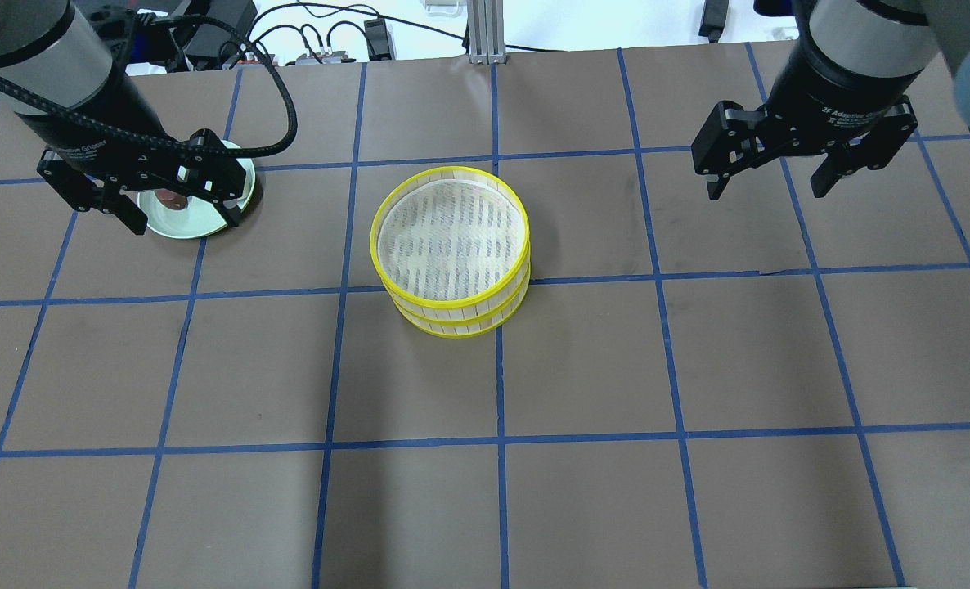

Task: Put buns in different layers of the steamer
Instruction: 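Move the left gripper over the green plate, right toward the steamer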

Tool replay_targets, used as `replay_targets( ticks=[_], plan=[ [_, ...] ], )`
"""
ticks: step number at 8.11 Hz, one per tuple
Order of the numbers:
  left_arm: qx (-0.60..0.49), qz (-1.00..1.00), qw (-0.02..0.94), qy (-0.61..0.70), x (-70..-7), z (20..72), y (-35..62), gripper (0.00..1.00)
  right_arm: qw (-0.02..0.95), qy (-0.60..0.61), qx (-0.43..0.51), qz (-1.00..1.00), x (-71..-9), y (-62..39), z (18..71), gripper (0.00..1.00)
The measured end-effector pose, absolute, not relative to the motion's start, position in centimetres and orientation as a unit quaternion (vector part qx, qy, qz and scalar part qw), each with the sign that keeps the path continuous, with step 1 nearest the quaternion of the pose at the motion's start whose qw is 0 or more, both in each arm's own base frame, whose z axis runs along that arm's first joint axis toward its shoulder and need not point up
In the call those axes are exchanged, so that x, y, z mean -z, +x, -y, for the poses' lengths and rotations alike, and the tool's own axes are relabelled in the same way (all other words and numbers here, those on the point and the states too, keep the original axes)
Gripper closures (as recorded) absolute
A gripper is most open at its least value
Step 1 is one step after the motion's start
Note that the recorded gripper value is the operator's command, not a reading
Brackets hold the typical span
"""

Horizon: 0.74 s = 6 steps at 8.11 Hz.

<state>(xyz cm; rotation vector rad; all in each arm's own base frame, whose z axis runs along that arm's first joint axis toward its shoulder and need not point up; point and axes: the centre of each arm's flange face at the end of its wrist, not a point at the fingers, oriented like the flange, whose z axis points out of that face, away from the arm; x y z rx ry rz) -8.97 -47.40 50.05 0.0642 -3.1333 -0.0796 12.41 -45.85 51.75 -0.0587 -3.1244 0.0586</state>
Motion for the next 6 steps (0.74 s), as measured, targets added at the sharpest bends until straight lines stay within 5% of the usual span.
replay_targets(
  ticks=[6],
  plan=[
    [0.037,0.999,0.001,0.022,-48.3,48.8,-8.1,0.00,0.009,-0.019,-0.018,1.000,-51.7,12.4,45.8,0.00]
  ],
)
